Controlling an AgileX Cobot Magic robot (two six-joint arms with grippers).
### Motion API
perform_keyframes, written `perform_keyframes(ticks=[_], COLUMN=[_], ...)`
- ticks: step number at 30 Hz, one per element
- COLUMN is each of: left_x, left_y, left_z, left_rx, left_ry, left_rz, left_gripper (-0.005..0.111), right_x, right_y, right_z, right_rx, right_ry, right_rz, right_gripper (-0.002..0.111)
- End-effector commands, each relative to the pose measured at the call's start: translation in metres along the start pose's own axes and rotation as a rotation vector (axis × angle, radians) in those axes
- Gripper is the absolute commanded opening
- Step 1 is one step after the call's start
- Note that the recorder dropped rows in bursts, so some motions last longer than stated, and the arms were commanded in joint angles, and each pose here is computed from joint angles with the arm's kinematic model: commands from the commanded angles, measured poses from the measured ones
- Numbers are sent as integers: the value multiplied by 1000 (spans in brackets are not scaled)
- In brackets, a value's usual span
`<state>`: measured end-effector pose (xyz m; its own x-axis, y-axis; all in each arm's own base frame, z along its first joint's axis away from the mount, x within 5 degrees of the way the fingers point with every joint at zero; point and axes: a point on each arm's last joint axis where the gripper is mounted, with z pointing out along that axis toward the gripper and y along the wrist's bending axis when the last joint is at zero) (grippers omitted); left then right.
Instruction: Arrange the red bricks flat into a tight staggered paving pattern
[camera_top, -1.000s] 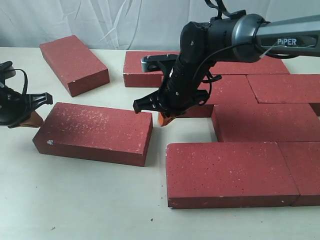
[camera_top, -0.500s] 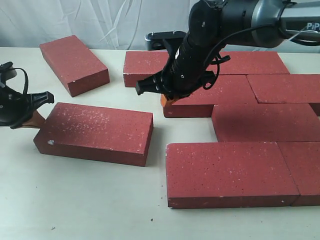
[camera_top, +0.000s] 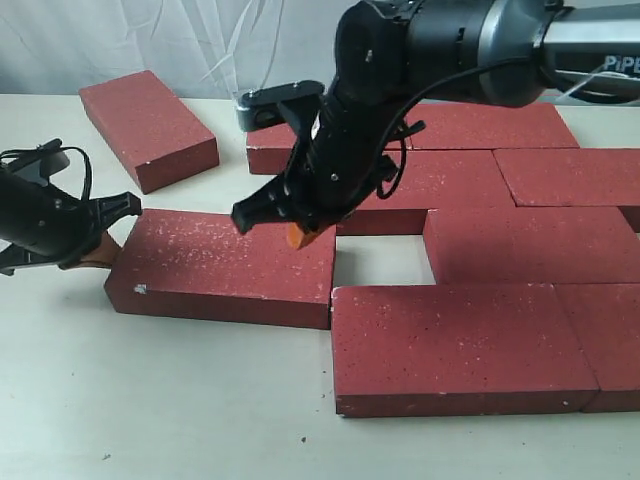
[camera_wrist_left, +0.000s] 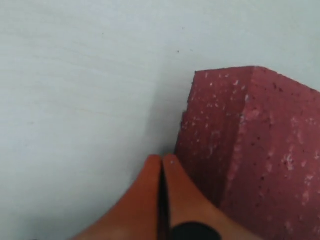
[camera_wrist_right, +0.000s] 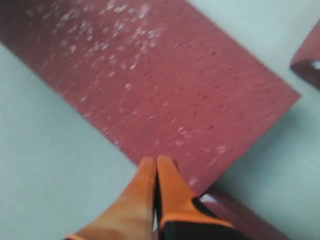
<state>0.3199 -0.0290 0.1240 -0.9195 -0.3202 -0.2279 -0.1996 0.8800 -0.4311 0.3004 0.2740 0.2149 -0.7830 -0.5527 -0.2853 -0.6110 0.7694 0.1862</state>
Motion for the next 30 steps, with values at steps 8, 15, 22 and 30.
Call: perform_keyframes(ticks=[8, 15, 22, 30], left_x=[-6, -5, -5, -5], left_y=[15, 14, 14, 14], left_z=[-5, -5, -5, -5], left_rx=[-44, -39, -39, -39], left_ry=[-31, -25, -25, -25], left_rz=[8, 25, 25, 25], left_gripper=[0, 0, 0, 0], right_x=[29, 25, 24, 26], right_y=[39, 27, 25, 32], right_z=[44, 47, 47, 47], right_rx=[-12, 121, 143, 66], right_ry=[212, 173, 166, 178], right_rz=[-130, -118, -119, -86], right_gripper=[-1, -1, -1, -1])
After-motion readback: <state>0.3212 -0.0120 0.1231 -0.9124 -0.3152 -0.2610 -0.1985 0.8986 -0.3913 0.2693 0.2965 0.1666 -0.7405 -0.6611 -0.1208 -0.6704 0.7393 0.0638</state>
